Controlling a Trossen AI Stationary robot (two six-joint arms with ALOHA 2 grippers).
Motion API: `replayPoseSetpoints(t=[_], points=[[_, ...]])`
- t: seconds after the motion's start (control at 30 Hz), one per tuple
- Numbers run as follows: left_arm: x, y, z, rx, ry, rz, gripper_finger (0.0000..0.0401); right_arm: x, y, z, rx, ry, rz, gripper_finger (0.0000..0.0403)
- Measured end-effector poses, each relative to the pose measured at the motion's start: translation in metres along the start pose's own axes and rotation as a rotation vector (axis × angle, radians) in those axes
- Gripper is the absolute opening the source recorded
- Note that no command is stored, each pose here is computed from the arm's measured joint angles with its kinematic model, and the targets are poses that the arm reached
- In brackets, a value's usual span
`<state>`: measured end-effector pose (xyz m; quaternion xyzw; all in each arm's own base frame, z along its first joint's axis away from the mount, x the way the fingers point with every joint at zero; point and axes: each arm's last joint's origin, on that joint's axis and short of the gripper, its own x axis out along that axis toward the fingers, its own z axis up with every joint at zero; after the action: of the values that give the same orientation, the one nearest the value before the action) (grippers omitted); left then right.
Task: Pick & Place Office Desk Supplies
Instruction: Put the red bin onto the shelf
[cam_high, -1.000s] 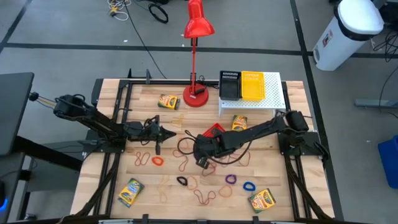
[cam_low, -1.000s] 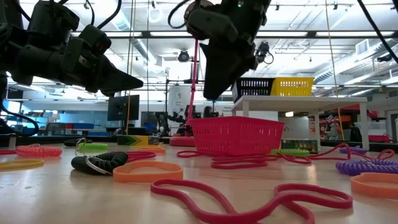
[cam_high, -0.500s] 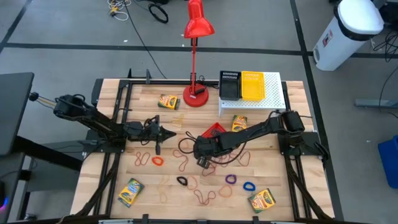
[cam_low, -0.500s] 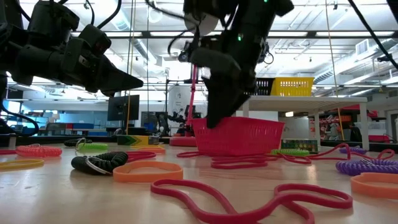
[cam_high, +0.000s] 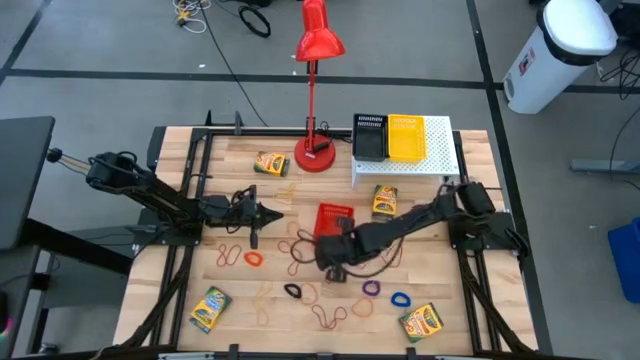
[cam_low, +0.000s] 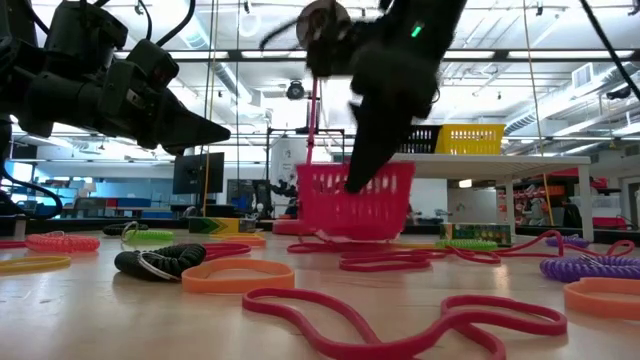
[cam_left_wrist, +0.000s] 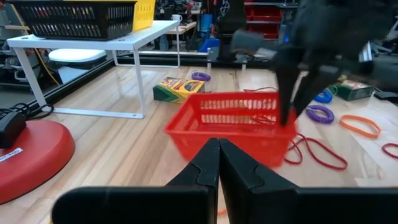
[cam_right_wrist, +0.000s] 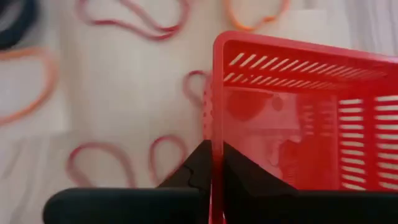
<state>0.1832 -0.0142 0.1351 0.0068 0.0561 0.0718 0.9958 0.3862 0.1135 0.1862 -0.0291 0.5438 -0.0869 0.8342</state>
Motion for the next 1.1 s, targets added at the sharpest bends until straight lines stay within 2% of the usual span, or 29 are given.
replayPoseSetpoints(t=[0.13, 0.27, 0.47, 0.57, 0.67, 0.87, 0.97, 1.1], points=[[0.0, 0.0, 0.0, 0.0, -0.001, 0.0, 0.0011, -0.031, 0.017, -0.008, -0.104, -0.04, 0.005, 0.0009], [0.0, 0.0, 0.0, -0.001, -0.002, 0.0, 0.0011, -0.071, 0.027, -0.024, -0.227, -0.066, -0.066, 0.0018], [0.0, 0.0, 0.0, -0.001, -0.002, 0.0, 0.0011, -0.139, 0.017, -0.054, -0.331, -0.099, -0.207, 0.0009], [0.0, 0.0, 0.0, -0.001, -0.003, 0.0, 0.0011, -0.173, -0.006, -0.067, -0.35, -0.119, -0.3, 0.0016], [0.0, 0.0, 0.0, -0.001, -0.003, 0.0, 0.0011, -0.201, -0.041, -0.079, -0.336, -0.11, -0.385, 0.0008], [0.0, 0.0, 0.0, -0.001, -0.004, 0.0, 0.0011, -0.247, -0.113, -0.106, -0.295, -0.078, -0.425, 0.001], [0.0, 0.0, 0.0, -0.001, -0.004, 0.0, 0.0011, -0.259, -0.136, -0.118, -0.229, -0.086, -0.384, 0.0007], [0.0, 0.0, 0.0, -0.001, -0.003, 0.0, 0.0011, -0.253, -0.156, -0.14, -0.209, -0.034, -0.415, 0.001]])
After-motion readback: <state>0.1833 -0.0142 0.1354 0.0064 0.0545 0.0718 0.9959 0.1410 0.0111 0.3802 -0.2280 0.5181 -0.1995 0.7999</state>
